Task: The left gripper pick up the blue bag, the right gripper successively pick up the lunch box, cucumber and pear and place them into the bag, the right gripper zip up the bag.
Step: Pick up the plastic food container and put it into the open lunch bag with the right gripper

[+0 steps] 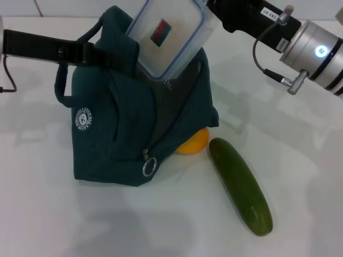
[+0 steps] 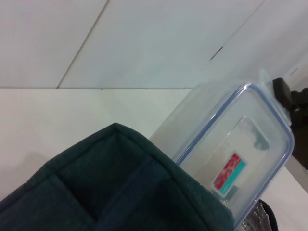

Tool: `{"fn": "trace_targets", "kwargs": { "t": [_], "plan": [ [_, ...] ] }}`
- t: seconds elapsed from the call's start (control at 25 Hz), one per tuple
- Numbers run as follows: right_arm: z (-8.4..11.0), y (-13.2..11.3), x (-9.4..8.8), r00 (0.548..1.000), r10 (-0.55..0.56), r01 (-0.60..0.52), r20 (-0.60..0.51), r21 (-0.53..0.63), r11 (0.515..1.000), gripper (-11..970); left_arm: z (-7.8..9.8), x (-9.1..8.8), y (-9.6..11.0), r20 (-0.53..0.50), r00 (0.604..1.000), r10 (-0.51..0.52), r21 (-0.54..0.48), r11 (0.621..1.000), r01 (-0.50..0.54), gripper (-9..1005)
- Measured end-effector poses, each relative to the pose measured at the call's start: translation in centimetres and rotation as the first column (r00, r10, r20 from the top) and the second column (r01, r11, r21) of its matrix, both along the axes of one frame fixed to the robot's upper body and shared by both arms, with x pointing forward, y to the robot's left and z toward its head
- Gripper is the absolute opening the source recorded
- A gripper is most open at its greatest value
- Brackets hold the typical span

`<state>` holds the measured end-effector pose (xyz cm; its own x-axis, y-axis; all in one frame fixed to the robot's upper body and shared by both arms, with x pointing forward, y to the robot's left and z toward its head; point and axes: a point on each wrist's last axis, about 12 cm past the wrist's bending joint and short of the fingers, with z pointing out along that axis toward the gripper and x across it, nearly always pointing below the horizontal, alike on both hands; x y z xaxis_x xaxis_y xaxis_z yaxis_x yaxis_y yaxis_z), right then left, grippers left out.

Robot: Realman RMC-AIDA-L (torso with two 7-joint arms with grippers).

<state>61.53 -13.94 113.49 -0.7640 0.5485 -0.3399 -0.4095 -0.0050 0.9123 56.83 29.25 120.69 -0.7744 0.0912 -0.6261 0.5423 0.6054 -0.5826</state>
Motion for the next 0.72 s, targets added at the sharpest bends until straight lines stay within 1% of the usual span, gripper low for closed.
{"fn": "trace_targets", "kwargs": {
  "t": [0.16, 0.32, 0.44, 0.72],
  "plan": [
    [0.0, 0.4, 0.2, 1.0, 0.007, -0.007, -0.001, -0.026, 1.0, 209, 0.0, 0.0, 0.0, 0.0, 1.0, -0.001, 0.0, 1.0, 0.001, 42],
    [0.5, 1.8, 0.3, 0.999, 0.052, -0.052, 0.008, -0.052, 0.997, 218, 0.0, 0.0, 0.0, 0.0, 1.0, -0.003, -0.001, 1.0, 0.003, 42],
    [0.5, 2.3, 0.3, 0.998, 0.065, -0.064, 0.01, -0.063, 0.996, 225, 0.0, 0.0, 0.0, 0.0, 1.0, -0.005, 0.0, 1.0, 0.005, 42],
    [0.7, 2.8, 0.1, 0.997, 0.072, -0.07, 0.028, -0.055, 0.996, 241, -0.1, 0.0, 0.1, 0.007, 1.0, -0.006, 0.003, 1.0, 0.006, 42]
  ]
}}
